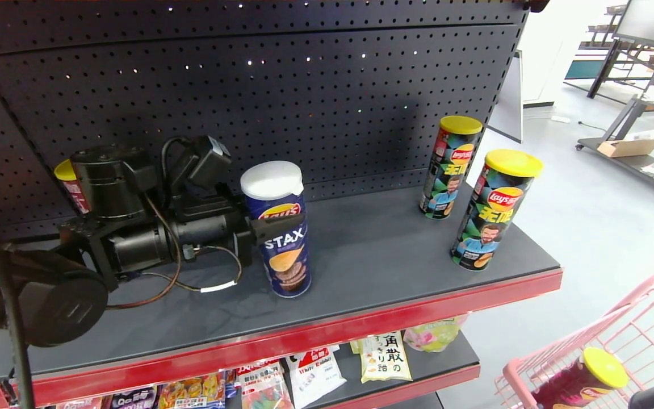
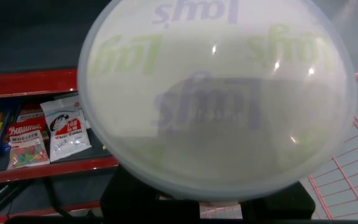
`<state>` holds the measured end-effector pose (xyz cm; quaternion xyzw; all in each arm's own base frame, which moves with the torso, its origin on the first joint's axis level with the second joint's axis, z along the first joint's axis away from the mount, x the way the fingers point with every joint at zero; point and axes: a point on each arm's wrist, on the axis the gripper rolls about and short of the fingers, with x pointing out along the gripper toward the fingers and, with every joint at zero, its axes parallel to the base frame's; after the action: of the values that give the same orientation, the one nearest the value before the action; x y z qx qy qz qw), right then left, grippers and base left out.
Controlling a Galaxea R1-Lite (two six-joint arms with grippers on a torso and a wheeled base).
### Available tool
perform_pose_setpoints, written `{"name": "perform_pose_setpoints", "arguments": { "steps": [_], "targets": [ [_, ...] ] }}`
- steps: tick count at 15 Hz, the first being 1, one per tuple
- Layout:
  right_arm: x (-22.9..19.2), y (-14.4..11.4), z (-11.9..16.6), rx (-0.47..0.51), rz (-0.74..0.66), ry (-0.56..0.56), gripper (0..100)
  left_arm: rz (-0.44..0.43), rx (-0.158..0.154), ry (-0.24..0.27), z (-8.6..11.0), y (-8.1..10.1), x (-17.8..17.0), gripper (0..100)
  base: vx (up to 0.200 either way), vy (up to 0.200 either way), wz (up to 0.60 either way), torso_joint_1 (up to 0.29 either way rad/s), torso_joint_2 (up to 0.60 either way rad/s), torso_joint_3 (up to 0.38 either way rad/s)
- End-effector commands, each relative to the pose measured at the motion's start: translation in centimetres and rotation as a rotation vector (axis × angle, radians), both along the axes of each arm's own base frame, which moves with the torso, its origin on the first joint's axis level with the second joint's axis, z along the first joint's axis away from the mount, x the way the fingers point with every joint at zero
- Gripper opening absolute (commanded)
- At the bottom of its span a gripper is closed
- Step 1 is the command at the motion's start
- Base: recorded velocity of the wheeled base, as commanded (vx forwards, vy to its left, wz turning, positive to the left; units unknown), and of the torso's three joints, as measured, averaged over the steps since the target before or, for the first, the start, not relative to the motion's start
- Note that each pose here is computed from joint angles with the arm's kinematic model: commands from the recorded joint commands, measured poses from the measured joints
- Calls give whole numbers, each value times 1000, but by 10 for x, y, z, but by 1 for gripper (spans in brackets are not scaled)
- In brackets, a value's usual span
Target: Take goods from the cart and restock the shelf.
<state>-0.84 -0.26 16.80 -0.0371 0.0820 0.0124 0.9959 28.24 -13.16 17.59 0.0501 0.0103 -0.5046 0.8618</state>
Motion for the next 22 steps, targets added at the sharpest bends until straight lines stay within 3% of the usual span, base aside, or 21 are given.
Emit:
{"name": "perform_pose_setpoints", "arguments": {
  "steps": [1, 5, 8, 22],
  "targets": [
    [1, 0, 0, -1, 0, 3, 0, -16, 1, 47, -11, -4, -4, 0, 0, 0, 0, 0, 0, 0],
    [0, 0, 2, 0, 2, -1, 0, -34, -11, 61, -10, -7, -7, 0, 0, 0, 0, 0, 0, 0],
    [1, 0, 2, 0, 2, 0, 0, -48, 2, 87, -17, -4, -13, 0, 0, 0, 0, 0, 0, 0],
    [2, 0, 3, 0, 3, 5, 0, -43, 6, 88, -24, -1, -20, 0, 0, 0, 0, 0, 0, 0]
  ]
}}
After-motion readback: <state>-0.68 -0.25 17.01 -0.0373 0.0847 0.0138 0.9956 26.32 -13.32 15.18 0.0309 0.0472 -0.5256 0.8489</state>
